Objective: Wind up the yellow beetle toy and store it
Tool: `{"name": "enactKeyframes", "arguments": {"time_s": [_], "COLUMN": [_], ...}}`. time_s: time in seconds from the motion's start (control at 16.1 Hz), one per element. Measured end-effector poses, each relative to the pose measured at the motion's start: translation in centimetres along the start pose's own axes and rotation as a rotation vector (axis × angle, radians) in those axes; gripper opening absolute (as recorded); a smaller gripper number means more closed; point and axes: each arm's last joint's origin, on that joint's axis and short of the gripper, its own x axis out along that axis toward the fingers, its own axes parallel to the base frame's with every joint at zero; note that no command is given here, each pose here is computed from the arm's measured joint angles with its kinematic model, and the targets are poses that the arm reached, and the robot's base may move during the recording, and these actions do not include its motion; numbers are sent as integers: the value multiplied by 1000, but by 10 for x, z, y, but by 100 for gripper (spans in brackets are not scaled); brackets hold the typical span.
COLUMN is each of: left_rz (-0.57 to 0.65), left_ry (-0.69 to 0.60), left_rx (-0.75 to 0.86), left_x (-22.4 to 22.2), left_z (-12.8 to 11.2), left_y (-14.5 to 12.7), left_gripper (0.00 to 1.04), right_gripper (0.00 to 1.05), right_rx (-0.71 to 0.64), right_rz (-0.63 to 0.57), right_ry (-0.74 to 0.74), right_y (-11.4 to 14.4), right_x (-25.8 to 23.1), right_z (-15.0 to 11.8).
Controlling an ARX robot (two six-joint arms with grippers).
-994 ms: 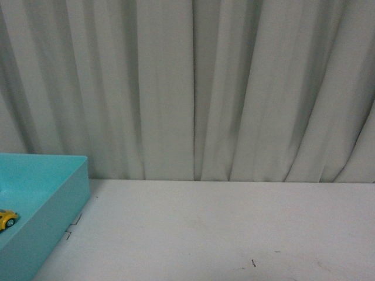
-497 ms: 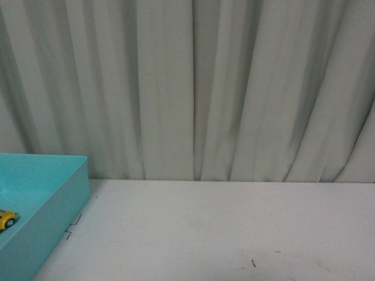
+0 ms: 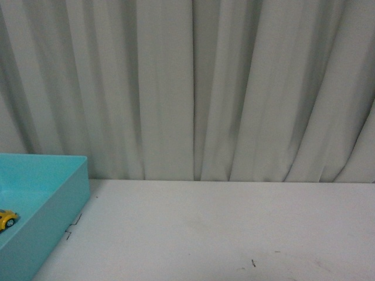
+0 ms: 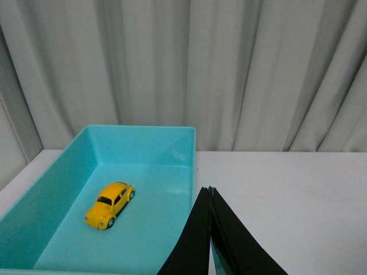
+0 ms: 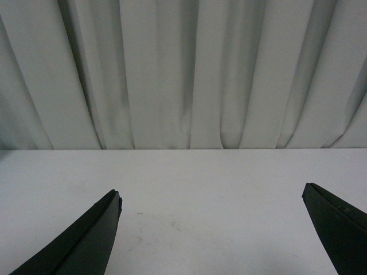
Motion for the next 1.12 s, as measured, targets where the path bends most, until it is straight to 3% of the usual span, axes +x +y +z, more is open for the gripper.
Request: {"name": "enactKeyframes", "arguments": {"time_s": [0.12, 0.19, 0.56, 1.06, 1.12], "left_rz": [-2, -1, 0, 0, 0], "left_ry": [52, -14, 5, 6, 5], "left_rx": [0, 0, -1, 0, 0], "left_x": [-9, -11, -11, -11, -11], "left_z": [-6, -1, -3, -3, -3], "left_y": [0, 0, 0, 0, 0], "left_gripper": [2, 2, 5, 100, 98], "right_gripper": [98, 98, 98, 98, 98], "right_rx": [0, 0, 0, 0, 0], "right_rz": [0, 0, 0, 0, 0], "right_ry": [0, 0, 0, 0, 0], "right_y": [0, 0, 0, 0, 0], "right_x": [0, 0, 0, 0, 0], "right_z": [0, 0, 0, 0, 0]}}
